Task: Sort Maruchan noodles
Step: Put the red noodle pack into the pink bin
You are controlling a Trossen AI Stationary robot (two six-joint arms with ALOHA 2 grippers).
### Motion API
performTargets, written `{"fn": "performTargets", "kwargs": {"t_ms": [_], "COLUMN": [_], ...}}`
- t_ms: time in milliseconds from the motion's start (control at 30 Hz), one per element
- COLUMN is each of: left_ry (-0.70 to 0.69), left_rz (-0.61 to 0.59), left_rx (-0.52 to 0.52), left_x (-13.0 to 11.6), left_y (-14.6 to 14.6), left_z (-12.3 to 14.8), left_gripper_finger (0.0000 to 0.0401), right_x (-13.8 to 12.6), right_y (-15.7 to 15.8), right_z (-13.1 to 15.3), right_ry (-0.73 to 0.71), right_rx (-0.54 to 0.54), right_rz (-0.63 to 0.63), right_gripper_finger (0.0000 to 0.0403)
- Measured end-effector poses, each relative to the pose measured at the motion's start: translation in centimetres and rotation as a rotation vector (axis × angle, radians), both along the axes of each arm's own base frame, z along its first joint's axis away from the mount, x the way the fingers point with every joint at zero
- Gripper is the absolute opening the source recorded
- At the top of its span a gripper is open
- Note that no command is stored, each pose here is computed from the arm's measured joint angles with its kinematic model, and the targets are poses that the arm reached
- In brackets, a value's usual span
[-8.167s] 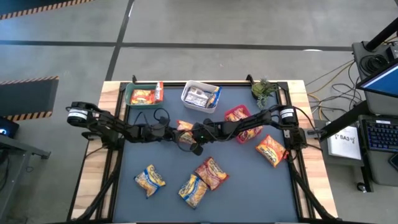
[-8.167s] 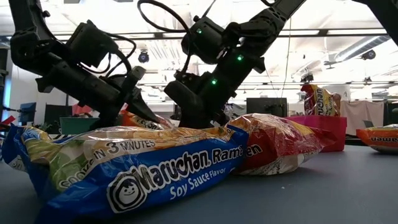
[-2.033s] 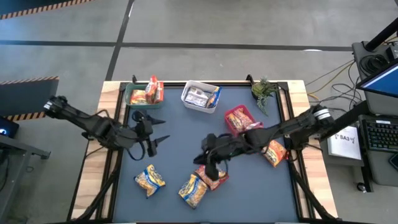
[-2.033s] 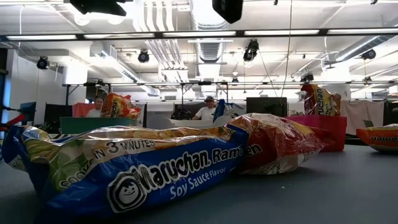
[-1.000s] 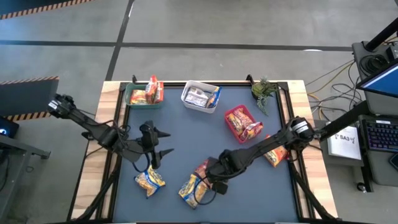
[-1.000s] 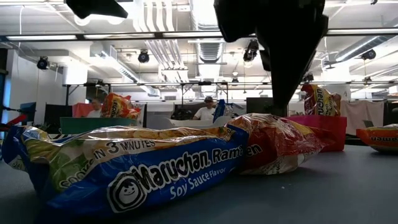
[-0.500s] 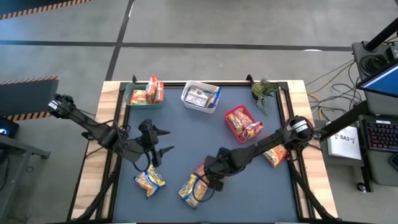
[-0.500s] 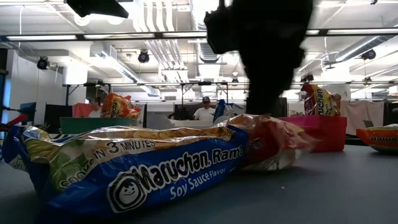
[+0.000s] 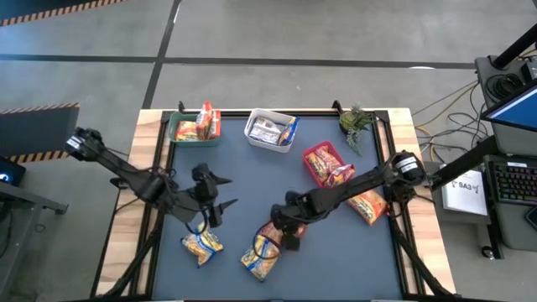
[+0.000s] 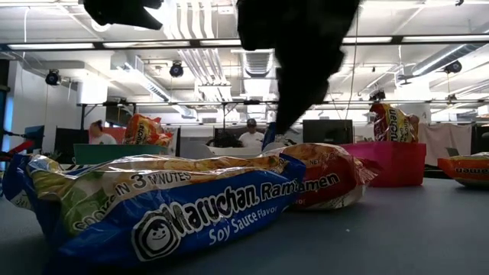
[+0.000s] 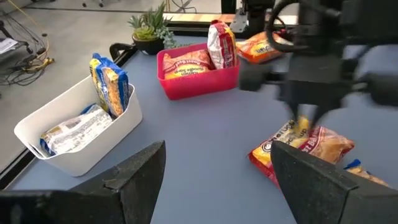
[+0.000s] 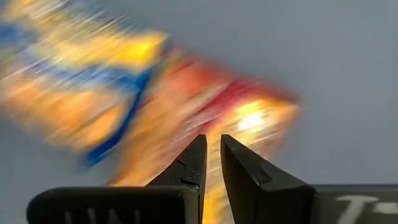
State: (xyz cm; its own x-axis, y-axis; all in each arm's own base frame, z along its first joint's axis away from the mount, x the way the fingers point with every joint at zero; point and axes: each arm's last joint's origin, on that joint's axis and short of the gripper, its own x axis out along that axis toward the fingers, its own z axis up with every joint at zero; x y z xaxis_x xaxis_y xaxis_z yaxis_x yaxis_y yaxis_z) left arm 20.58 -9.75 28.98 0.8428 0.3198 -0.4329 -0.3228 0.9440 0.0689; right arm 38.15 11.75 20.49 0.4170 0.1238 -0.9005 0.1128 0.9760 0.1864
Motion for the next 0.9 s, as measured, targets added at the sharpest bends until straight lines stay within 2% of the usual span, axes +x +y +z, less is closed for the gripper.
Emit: {"fn": "performTargets", "kwargs": {"t_ms": [100,200,333,433,567,633,800,900], "left_ry": [0.009,0.016,0.030,0.036,0.032,0.035,0.064,0.095], "left_rz": [0.022,0.040,0.035,0.034,0.030,0.029,0.014,0.020], "left_rx": [0.024,0.044,0.062,0.067,0.071,0.073,0.053,0.062], "left_x": [0.4,0.7,1.2,1.4,1.5,1.5,1.9,2.5], "left_y": [-0.2,-0.3,-0.5,-0.6,-0.7,-0.7,-1.0,-1.1], "left_z": [-0.4,-0.8,-1.3,-1.4,-1.1,-1.1,-1.9,-2.8], "left_gripper_finger": [0.0272,0.0272,0.0272,0.0272,0.0272,0.0272,0.0272,0.0259], "right_x": [-0.3,-0.2,0.4,1.2,2.2,2.4,2.0,1.6], "right_y": [1.1,1.3,0.6,-0.5,-3.7,-5.2,-5.9,-5.8], "right_z": [-0.2,-1.1,-2.6,-2.9,-2.6,-2.1,-0.2,0.7], "right_ry": [0.037,0.064,0.071,0.025,-0.033,-0.050,-0.085,-0.083], "right_rx": [0.109,0.105,0.019,-0.042,-0.267,-0.335,-0.289,-0.230], "right_rz": [0.073,0.078,0.055,0.058,-0.051,-0.100,-0.103,-0.154], "right_gripper_finger": [0.0038,0.0038,0.0038,0.0038,0.0038,0.0038,0.0038,0.0038]}}
